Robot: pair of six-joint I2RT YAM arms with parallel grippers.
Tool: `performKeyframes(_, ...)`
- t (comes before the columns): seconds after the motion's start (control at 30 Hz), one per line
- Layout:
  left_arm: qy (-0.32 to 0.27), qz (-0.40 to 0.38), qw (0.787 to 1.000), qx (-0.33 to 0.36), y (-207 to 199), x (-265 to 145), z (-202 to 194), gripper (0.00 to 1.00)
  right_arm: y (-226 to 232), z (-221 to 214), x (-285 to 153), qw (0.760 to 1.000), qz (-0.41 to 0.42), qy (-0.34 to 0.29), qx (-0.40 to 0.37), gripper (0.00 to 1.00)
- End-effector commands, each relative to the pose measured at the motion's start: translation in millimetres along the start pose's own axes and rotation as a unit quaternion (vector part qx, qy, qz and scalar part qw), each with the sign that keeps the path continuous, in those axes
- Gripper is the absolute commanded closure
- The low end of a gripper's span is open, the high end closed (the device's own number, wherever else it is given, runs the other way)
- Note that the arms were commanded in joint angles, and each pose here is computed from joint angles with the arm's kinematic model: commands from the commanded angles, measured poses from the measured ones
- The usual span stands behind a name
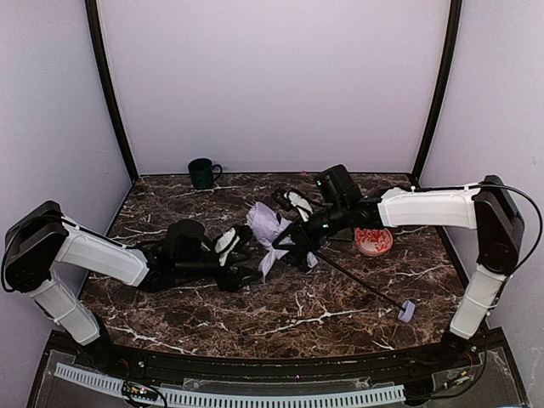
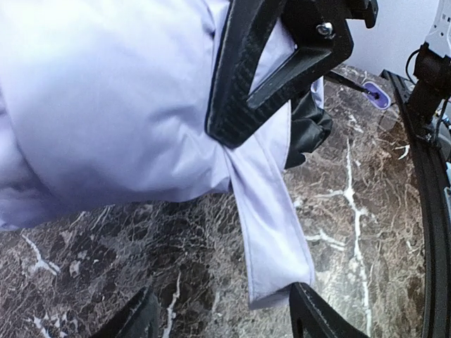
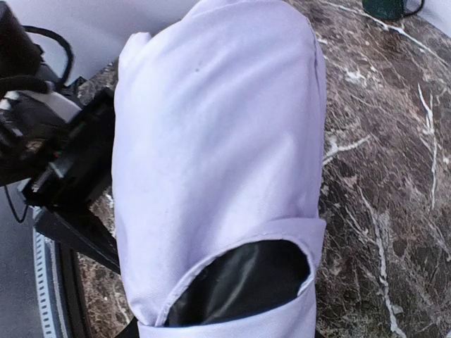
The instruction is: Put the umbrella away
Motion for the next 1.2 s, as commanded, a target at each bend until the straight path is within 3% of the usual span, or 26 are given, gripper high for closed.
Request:
performKeyframes(0.0, -0.077, -0.042, 0.996, -0.007, -10, -7, 34, 0.34, 35, 46, -35, 0.992, 0.069, -0.081, -0.065, 1.0)
performKeyframes(0.27, -0.107, -0.13, 0.986, -0.012, -30, -10, 44, 0.36, 45, 55, -42, 0.989, 0.083, -0.098, -0.079, 1.0)
performKeyframes(0.43, -0.135, -0.196, 0.971, 0.02, -50, -30, 46, 0.36, 47, 56, -46, 0.988, 0.079, -0.097, -0.094, 1.0)
performKeyframes(0.7, -0.117, -0.175, 0.975, 0.067, -49, -58, 53, 0.31, 57, 70, -71, 0.977, 0.051, -0.081, -0.19, 1.0)
performKeyframes(0.83, -0.12, -0.172, 0.976, 0.055, -44, -59, 70, 0.3, 76, 85, -94, 0.963, 0.057, -0.127, -0.231, 1.0)
performKeyframes(1.03, -0.127, -0.173, 0.976, 0.02, -38, -47, 83, 0.3, 91, 97, -96, 0.955, 0.056, -0.148, -0.251, 1.0)
performKeyframes(1.17, -0.148, -0.249, 0.957, 0.011, -54, -51, 91, 0.29, 90, 97, -94, 0.956, 0.054, -0.148, -0.248, 1.0)
Point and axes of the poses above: each gripper's point midway between its finger pads, its own x axis out along the fingers, its own y axis along the line the jaws close on, z = x × y, the point moved 5 cm from there along -x, back along the fingers
